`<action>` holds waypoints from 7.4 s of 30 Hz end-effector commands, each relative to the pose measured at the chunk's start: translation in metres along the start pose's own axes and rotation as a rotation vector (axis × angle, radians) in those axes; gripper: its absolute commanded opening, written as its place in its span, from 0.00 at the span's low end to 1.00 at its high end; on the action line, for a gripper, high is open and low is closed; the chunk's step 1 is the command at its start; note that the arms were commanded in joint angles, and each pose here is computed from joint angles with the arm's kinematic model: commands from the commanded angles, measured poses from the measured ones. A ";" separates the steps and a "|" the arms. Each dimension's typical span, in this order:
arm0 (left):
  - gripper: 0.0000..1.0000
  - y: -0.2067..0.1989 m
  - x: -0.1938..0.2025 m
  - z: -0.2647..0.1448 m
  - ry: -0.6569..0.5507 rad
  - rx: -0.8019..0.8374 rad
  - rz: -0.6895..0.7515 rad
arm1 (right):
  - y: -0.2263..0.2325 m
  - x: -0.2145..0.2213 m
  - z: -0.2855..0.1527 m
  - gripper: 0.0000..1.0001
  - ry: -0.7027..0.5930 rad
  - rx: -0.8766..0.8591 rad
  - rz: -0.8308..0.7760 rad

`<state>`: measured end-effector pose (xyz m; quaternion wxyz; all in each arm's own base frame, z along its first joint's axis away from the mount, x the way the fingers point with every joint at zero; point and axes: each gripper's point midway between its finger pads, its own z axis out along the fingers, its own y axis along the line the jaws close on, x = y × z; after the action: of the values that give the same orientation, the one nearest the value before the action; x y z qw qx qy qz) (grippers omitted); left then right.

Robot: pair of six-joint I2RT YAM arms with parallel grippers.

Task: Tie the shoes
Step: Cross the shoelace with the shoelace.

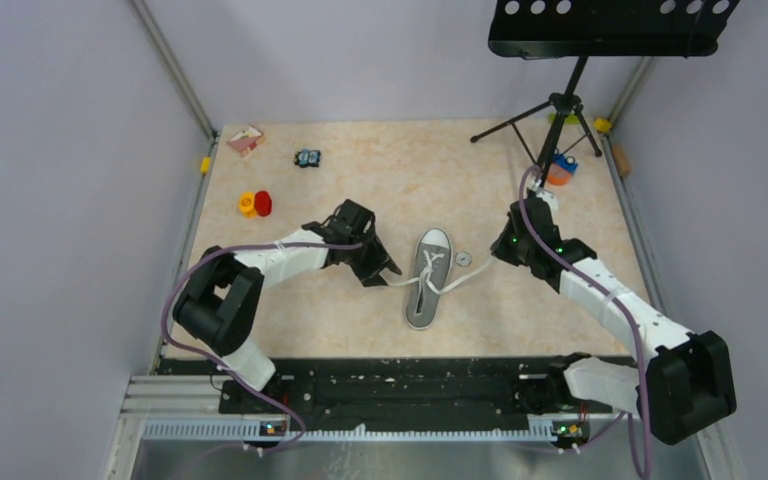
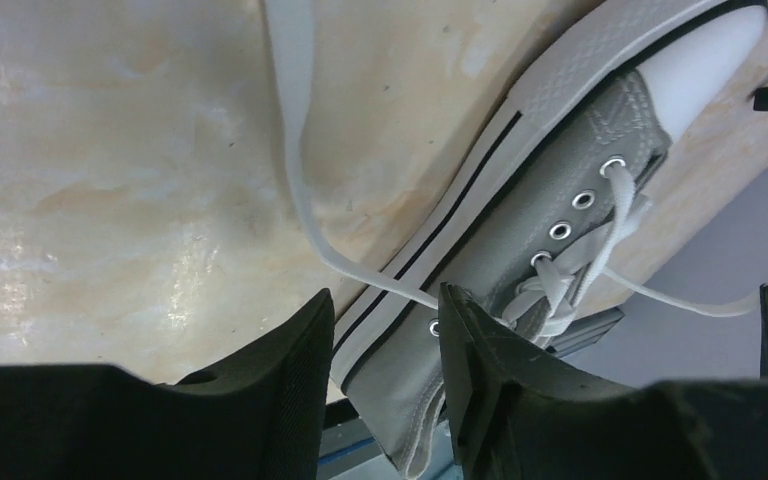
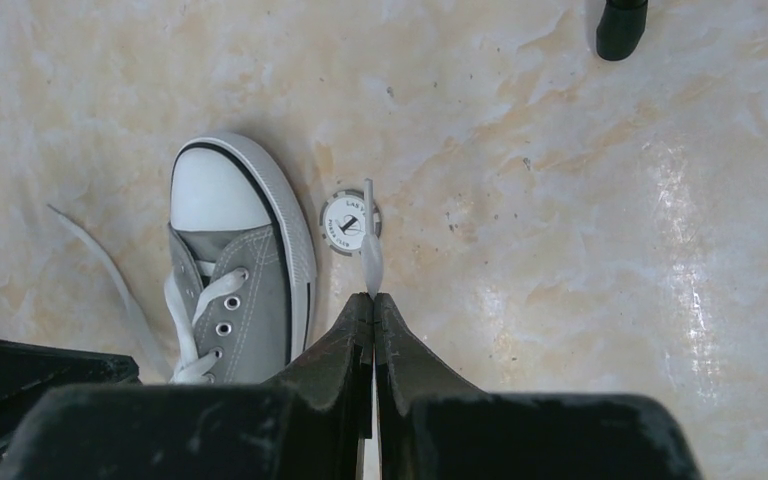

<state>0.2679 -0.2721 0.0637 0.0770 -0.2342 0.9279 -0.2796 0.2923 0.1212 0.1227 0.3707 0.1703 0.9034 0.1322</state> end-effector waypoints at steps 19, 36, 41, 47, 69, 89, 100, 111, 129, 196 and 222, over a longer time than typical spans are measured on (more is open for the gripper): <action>0.39 0.030 -0.014 0.032 -0.020 -0.097 -0.130 | 0.008 -0.007 -0.019 0.00 -0.031 -0.061 -0.028; 0.00 -0.038 -0.037 -0.039 -0.176 0.110 0.179 | 0.191 -0.059 -0.023 0.00 0.002 -0.499 -0.122; 0.00 -0.055 -0.026 -0.051 -0.171 0.202 0.236 | 0.215 -0.013 0.004 0.00 0.172 -0.569 -0.090; 0.00 -0.068 -0.011 -0.061 -0.142 0.282 0.316 | 0.204 0.047 0.022 0.00 0.371 -0.563 -0.128; 0.00 -0.093 0.008 -0.069 -0.098 0.370 0.436 | 0.177 0.110 0.011 0.38 0.636 -0.641 -0.250; 0.00 -0.105 -0.019 -0.027 -0.040 0.280 0.439 | 0.108 0.034 -0.023 0.43 0.200 -0.343 -0.161; 0.00 -0.077 -0.029 0.027 0.138 0.243 0.400 | 0.146 0.075 -0.037 0.44 0.155 -0.411 -0.118; 0.00 -0.079 -0.028 0.029 0.164 0.276 0.410 | 0.172 0.112 -0.015 0.47 0.189 -0.407 -0.095; 0.00 -0.069 -0.022 0.041 0.253 0.310 0.389 | 0.176 0.137 0.011 0.45 0.192 -0.173 0.199; 0.00 -0.055 -0.007 0.012 0.207 0.264 0.507 | 0.143 0.102 -0.023 0.05 0.100 -0.235 -0.069; 0.00 -0.055 -0.029 0.022 0.324 0.226 0.661 | 0.178 0.164 0.037 0.51 0.234 -0.089 0.257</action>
<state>0.3166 -0.3068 0.0710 0.0363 0.1164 0.9210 -0.3701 0.2419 0.3449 0.0539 0.2495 0.2209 0.9130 0.2355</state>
